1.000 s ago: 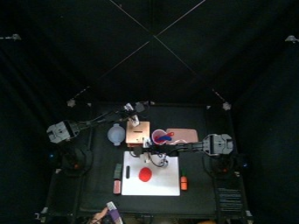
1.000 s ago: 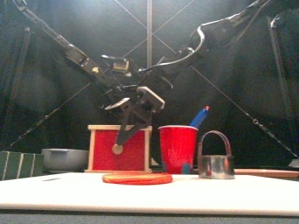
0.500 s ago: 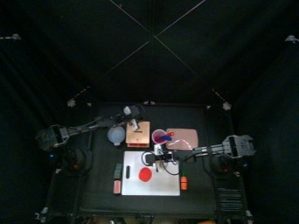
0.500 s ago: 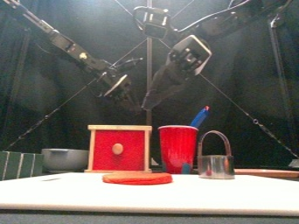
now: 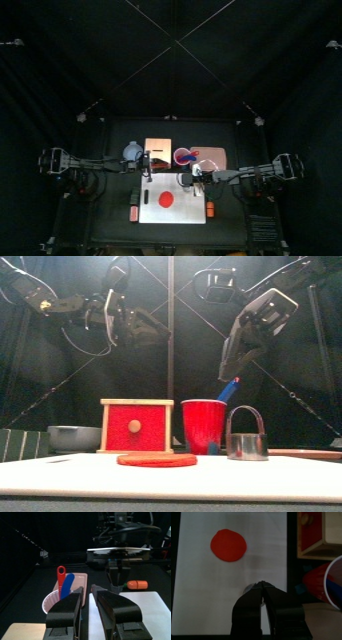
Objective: Get the cutter from the drawer then cut the dough then place the extra dough in the bowl
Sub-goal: Cut the dough
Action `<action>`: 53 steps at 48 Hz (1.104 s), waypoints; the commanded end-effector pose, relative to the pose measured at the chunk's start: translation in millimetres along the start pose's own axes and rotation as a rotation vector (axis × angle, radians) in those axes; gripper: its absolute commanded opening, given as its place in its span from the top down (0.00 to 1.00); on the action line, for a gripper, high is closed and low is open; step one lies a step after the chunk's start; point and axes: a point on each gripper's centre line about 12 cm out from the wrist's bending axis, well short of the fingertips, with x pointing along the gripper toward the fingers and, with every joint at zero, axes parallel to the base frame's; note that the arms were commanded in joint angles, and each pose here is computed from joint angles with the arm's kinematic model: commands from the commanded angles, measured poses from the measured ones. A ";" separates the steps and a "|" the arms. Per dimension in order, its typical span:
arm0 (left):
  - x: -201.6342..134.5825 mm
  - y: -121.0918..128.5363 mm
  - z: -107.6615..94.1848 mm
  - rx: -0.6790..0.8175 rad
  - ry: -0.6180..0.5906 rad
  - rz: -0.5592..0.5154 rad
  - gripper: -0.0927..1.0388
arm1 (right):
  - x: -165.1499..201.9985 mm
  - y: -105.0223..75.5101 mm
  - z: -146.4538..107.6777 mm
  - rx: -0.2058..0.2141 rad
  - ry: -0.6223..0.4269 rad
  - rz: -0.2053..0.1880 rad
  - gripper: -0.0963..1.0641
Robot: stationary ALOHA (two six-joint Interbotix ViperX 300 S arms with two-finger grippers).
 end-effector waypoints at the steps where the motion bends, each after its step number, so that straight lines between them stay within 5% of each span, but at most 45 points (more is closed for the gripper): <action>1: -1.7 -11.1 5.7 -0.015 -0.023 -0.021 0.34 | -12.3 -0.5 2.0 -0.002 -0.020 -0.002 0.37; 11: -6.4 -15.5 -6.7 -0.004 0.007 -0.033 0.35 | -0.9 5.0 -6.5 -0.052 0.064 0.005 0.21; 21: -9.5 -14.4 -12.6 -0.006 0.023 -0.030 0.35 | 11.3 6.1 -0.7 -0.193 0.146 -0.012 0.21; 41: -15.3 -10.9 -27.3 -0.046 0.068 0.002 0.35 | 42.3 18.0 -1.6 -0.190 0.201 0.026 0.21; 53: -14.1 -9.2 -36.8 -0.071 0.098 0.023 0.35 | 47.5 16.7 -4.2 -0.218 0.196 0.017 0.25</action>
